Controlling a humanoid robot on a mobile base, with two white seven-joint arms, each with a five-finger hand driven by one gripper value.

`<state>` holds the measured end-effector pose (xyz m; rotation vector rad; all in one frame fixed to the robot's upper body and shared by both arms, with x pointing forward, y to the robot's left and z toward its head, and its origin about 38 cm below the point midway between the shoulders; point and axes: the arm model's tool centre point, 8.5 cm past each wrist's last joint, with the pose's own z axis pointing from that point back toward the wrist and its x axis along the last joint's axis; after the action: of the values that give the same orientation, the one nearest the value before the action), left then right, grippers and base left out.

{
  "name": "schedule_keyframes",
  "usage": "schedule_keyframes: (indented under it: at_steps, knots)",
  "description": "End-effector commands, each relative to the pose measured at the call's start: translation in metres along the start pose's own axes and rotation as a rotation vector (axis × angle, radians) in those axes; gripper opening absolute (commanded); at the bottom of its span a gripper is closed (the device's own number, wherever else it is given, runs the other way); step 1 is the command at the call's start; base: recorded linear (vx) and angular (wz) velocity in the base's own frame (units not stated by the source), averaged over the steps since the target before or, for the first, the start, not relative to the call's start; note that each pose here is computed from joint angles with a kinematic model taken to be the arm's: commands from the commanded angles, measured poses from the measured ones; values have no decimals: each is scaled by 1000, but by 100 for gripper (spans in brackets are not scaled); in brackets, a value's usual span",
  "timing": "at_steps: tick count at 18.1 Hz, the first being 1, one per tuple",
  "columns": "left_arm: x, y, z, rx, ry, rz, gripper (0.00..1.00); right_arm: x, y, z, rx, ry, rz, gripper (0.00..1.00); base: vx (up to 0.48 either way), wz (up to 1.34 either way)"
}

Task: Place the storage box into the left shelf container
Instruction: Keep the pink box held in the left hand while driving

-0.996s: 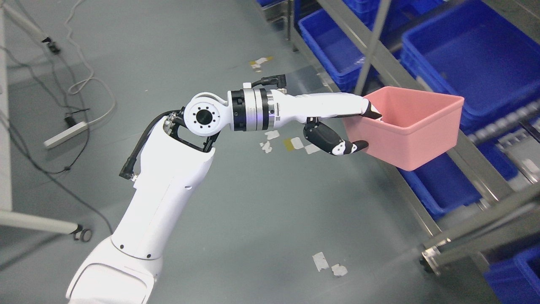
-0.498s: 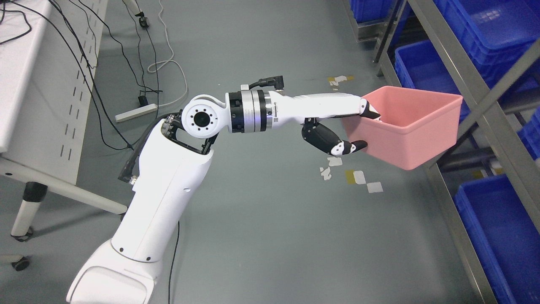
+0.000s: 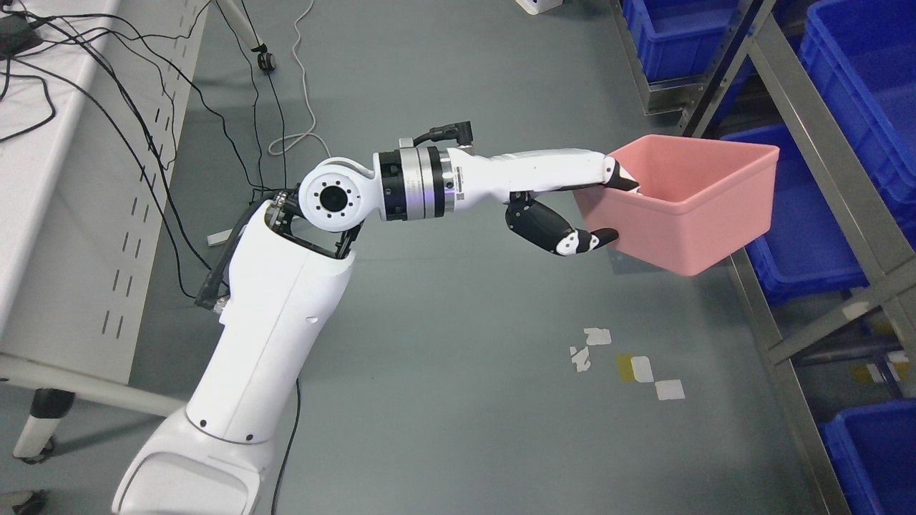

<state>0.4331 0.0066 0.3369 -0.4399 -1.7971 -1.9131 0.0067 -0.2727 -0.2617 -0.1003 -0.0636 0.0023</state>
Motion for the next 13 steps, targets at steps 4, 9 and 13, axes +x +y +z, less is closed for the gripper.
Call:
schedule_keyframes:
  at_steps: [4, 9, 13]
  knots:
    - [-6, 5, 12, 25, 30, 17, 3, 10, -11, -1, -17, -24, -4, 100, 401, 43]
    - [-5, 10, 17, 44, 28, 14, 3, 10, -11, -1, -18, -24, -4, 100, 381, 158]
    - [-4, 12, 17, 46, 27, 9, 3, 10, -11, -1, -17, -24, -4, 100, 377, 174]
